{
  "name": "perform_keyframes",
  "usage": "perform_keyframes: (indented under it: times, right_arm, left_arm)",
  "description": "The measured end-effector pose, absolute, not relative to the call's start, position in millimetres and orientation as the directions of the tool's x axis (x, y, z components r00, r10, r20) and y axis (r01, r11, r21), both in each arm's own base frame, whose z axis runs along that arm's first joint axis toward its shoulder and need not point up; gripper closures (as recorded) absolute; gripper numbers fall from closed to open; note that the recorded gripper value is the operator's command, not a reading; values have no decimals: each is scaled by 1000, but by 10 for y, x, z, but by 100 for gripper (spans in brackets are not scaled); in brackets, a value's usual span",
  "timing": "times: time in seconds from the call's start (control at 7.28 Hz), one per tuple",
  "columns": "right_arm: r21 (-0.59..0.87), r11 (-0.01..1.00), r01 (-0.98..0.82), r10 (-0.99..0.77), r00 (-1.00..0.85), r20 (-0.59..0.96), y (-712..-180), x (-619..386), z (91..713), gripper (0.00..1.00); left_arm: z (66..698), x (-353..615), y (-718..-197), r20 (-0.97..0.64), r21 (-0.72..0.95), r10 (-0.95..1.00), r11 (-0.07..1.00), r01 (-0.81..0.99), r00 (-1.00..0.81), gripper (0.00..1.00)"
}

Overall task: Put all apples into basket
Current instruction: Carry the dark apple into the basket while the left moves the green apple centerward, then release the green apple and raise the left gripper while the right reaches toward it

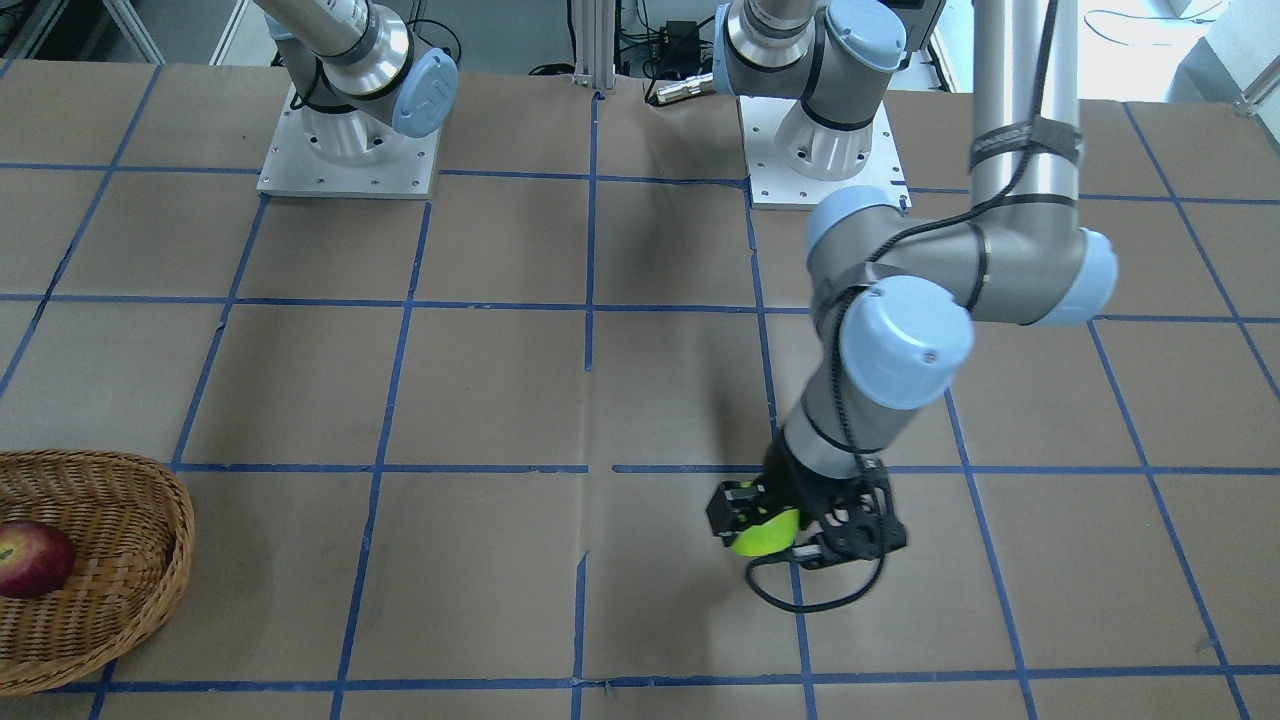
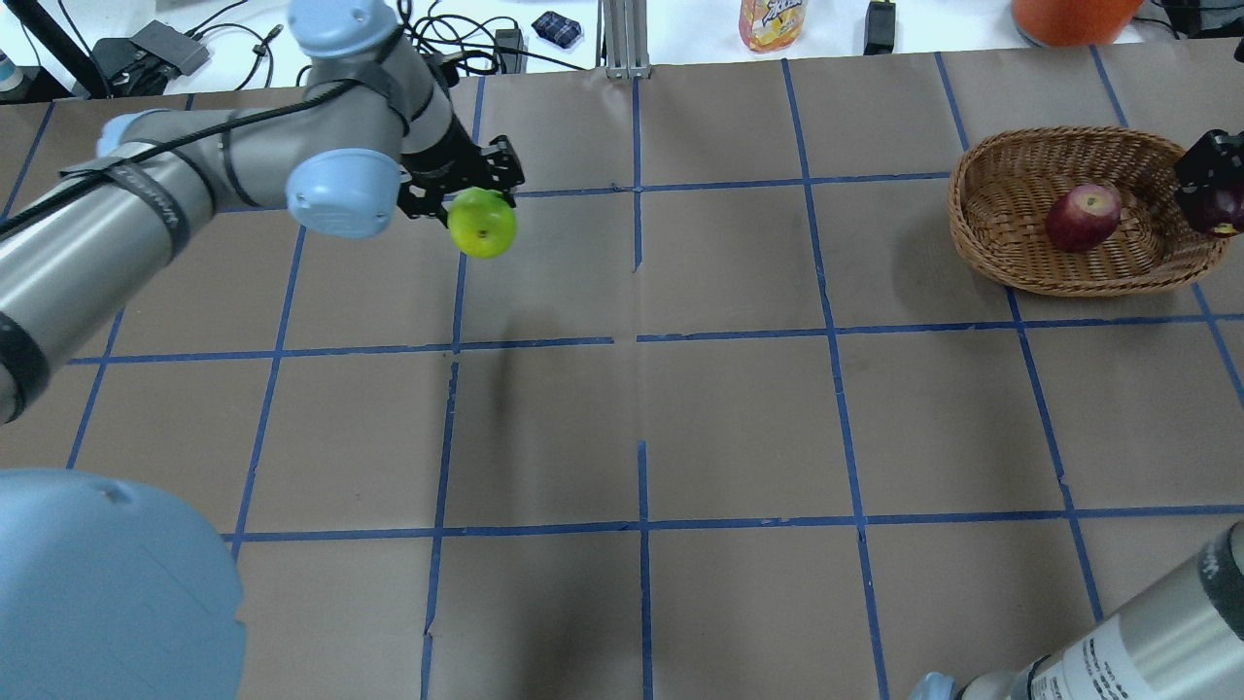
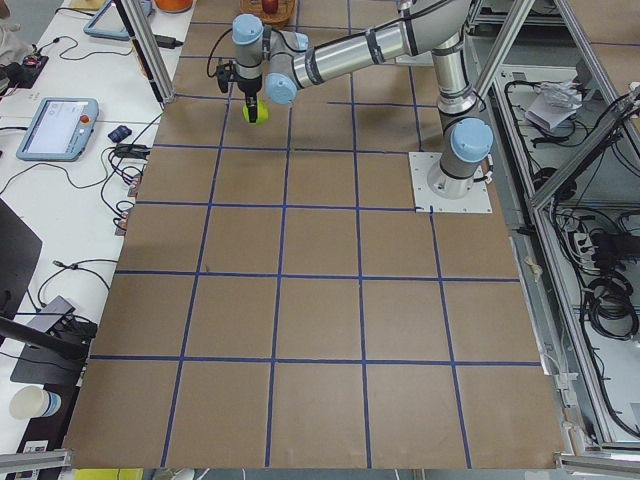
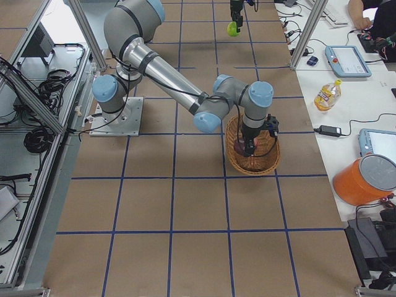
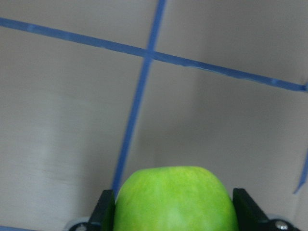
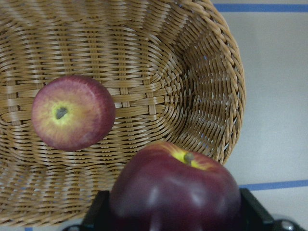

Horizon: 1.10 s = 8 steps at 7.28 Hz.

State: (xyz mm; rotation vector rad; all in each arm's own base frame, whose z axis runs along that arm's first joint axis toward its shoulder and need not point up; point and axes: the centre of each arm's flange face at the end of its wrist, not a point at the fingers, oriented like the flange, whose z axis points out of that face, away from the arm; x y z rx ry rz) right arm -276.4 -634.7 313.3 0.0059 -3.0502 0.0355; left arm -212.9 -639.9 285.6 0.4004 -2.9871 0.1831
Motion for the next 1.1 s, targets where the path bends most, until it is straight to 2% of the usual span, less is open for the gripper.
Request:
perform_keyframes:
  times: [0.27, 0.41, 0.55, 0.69, 0.82, 1.1]
  right_arm:
    - [-4, 999, -44, -43, -997, 70, -6501, -2873, 2855, 98]
    - [4, 999, -50, -50, -997, 53, -6524, -2876, 2749, 49]
    - [2, 998, -55, -55, -998, 39, -6549, -2873, 2655, 19]
    - [-16, 998, -63, -62, -997, 43, -6593, -2891, 2571, 0]
    - [-37, 997, -68, -66, -996, 58, -6639, -2917, 2525, 0]
    - [-57, 995, -78, -74, -994, 79, -6686, -2879, 2590, 0]
  left_arm:
    - [2550, -3036, -6150, 157, -98, -302, 943, -319, -940, 86]
    - [2357, -3309, -6068, 157, -94, -301, 943, -318, -940, 8]
    - [2191, -3478, -6020, 158, -94, -292, 946, -309, -943, 0]
    - [2069, -3582, -5989, 157, -93, -282, 950, -299, -946, 0]
    - [2087, -3631, -5981, 160, -100, -271, 952, -289, -949, 0]
    - [2666, -3498, -6072, 185, -132, -264, 948, -290, -947, 0]
